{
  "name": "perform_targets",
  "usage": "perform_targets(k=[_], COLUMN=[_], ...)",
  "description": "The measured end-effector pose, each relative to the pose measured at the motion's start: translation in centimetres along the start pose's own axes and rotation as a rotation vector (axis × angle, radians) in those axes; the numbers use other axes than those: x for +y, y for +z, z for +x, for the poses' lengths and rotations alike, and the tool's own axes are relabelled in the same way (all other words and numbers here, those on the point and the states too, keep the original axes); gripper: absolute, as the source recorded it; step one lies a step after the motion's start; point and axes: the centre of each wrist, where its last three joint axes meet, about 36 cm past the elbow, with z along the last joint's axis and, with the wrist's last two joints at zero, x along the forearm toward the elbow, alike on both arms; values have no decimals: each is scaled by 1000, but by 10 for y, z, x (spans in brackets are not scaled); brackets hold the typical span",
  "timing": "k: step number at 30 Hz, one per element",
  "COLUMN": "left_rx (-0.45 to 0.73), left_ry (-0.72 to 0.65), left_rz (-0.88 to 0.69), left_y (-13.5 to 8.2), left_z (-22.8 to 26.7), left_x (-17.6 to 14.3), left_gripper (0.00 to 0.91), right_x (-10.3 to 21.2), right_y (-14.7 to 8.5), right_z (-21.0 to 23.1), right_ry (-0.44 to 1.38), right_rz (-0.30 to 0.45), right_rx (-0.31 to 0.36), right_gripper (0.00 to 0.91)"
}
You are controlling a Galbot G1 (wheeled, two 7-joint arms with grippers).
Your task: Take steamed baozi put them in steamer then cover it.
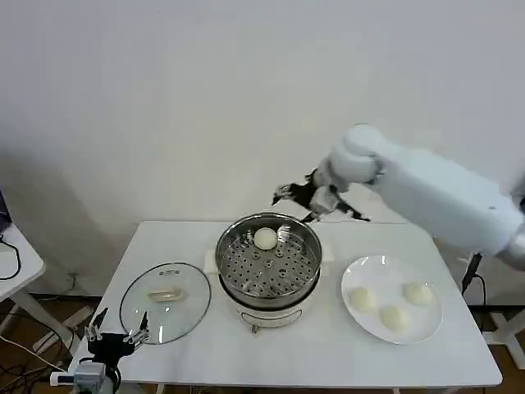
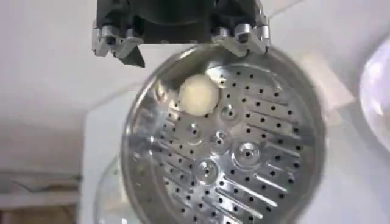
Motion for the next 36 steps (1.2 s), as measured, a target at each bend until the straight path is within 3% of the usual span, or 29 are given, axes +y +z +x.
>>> perform_targets(k=[8, 17, 25, 36], left_rx=[-22, -44, -42, -28], left_ry=[10, 17, 12, 15], left_rz=[0, 2, -4, -16], left_y=[-7, -16, -16, -10], left_z=[2, 8, 10, 8], left_x=[0, 1, 2, 0], left_gripper=[907, 907, 907, 907], right_x=[66, 116, 152, 185], right_y=[32, 31, 23, 13], right_z=[21, -3, -43, -98], right_ry=[-43, -157, -282, -369], right_rz=[-363, -699, -851, -929], right_rx=[35, 96, 146, 152], right_gripper=[907, 907, 907, 907])
